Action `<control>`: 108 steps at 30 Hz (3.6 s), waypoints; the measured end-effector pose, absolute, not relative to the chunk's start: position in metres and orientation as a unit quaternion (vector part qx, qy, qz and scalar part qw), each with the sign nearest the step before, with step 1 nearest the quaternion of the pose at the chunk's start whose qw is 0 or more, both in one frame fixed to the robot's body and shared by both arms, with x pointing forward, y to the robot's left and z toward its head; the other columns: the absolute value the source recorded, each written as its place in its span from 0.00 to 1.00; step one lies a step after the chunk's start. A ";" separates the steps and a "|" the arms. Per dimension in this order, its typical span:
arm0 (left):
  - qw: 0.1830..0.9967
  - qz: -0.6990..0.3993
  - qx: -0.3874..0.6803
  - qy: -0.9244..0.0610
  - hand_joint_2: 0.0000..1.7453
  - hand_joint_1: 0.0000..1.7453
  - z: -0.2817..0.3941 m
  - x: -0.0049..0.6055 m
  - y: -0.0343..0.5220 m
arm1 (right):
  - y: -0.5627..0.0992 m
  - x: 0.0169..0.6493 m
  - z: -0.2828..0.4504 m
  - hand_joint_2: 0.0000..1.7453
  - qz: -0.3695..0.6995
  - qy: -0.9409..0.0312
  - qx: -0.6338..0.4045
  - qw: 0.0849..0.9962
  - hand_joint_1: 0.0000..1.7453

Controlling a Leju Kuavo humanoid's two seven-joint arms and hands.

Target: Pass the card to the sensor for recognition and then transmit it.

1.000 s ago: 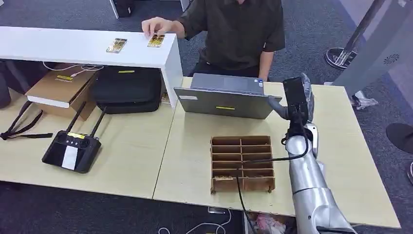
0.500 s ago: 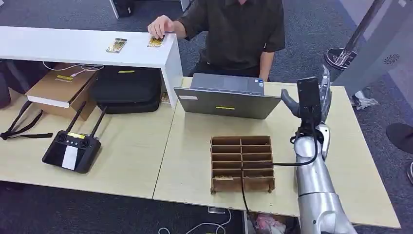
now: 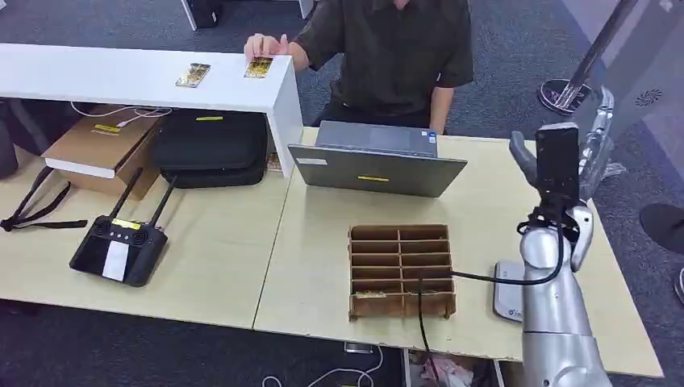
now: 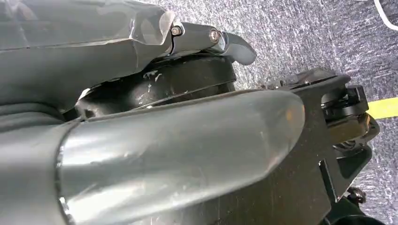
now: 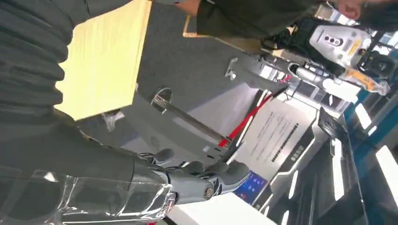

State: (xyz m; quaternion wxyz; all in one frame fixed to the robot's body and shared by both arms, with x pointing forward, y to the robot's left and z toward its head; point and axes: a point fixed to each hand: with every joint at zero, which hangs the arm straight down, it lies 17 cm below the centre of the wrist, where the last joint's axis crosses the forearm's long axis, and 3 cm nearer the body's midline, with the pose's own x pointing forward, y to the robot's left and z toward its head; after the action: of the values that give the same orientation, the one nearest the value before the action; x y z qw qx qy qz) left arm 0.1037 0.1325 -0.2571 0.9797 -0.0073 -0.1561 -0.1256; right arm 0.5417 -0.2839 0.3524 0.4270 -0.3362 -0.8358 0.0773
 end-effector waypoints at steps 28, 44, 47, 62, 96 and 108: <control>0.988 -0.062 -0.003 -0.143 0.00 0.00 -0.260 0.097 0.141 | -0.396 0.517 0.336 1.00 0.150 -0.757 -0.483 0.414 0.00; 0.989 -0.051 -0.003 -0.137 0.00 0.00 -0.262 0.093 0.146 | -0.452 0.496 0.290 1.00 0.343 -0.629 -0.557 0.421 0.00; 0.989 -0.052 0.002 -0.138 0.00 0.00 -0.262 0.093 0.148 | -0.459 0.492 0.288 1.00 0.358 -0.613 -0.564 0.423 0.00; 0.989 -0.045 0.001 -0.139 0.00 0.00 -0.262 0.092 0.150 | -0.436 0.412 0.235 1.00 0.392 -0.584 -0.563 0.435 0.00; 0.990 -0.069 -0.002 -0.126 0.00 0.00 -0.264 0.087 0.148 | -0.317 0.337 0.196 1.00 0.321 -0.622 -0.510 0.500 0.00; 0.991 -0.061 -0.009 -0.122 0.00 0.00 -0.264 0.085 0.150 | -0.291 0.340 0.174 1.00 0.367 -0.607 -0.488 0.508 0.00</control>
State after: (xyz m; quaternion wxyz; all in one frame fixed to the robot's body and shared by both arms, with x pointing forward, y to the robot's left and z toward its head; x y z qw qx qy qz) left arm 0.0853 0.1504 -0.2644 0.9905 -0.0086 -0.1224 -0.0613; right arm 0.3401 -0.2906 0.1741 0.5080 -0.4884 -0.6072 0.3670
